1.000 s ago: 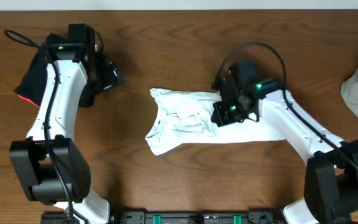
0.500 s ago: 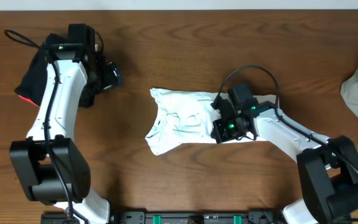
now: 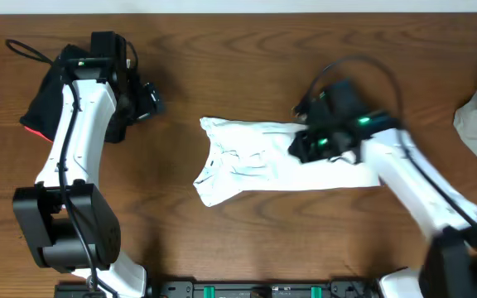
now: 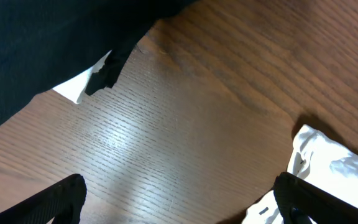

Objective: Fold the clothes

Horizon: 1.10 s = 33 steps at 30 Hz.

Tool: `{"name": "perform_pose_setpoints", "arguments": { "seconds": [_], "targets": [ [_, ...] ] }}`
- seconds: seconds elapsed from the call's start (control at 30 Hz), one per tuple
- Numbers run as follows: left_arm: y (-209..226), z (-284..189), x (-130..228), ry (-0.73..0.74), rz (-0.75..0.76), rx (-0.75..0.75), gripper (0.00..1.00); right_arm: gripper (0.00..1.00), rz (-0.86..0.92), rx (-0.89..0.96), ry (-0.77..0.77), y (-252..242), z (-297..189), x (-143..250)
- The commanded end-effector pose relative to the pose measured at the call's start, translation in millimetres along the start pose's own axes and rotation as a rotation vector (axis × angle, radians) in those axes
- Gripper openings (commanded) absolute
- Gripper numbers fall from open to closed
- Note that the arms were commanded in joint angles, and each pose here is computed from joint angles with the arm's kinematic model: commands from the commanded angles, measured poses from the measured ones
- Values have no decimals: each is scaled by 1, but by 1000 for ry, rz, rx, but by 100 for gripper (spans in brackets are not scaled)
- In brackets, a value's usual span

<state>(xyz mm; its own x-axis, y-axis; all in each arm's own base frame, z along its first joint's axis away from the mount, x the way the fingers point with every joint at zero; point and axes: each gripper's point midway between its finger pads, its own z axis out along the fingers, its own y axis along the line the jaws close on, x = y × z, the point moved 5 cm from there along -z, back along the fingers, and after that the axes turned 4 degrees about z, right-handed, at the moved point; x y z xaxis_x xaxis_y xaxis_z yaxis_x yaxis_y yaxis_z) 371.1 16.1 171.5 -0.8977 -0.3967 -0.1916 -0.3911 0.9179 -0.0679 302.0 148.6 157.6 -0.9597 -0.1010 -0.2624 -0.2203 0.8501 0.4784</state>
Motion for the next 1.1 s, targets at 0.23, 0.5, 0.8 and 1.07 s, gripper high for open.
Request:
{"name": "perform_pose_setpoints", "arguments": {
  "seconds": [0.23,0.5,0.8,1.07],
  "targets": [
    [0,-6,-4,-21,-12,6,98,60,139,291,-97,-84,-97,13],
    [0,-6,-4,-21,-12,6,98,56,216,346,-37,-133,-96,32],
    [0,-6,-4,-21,-12,6,98,58,237,370,-49,-176,-60,31],
    [0,-6,-4,-21,-12,6,98,60,222,366,-33,-202,-23,28]
  ]
}}
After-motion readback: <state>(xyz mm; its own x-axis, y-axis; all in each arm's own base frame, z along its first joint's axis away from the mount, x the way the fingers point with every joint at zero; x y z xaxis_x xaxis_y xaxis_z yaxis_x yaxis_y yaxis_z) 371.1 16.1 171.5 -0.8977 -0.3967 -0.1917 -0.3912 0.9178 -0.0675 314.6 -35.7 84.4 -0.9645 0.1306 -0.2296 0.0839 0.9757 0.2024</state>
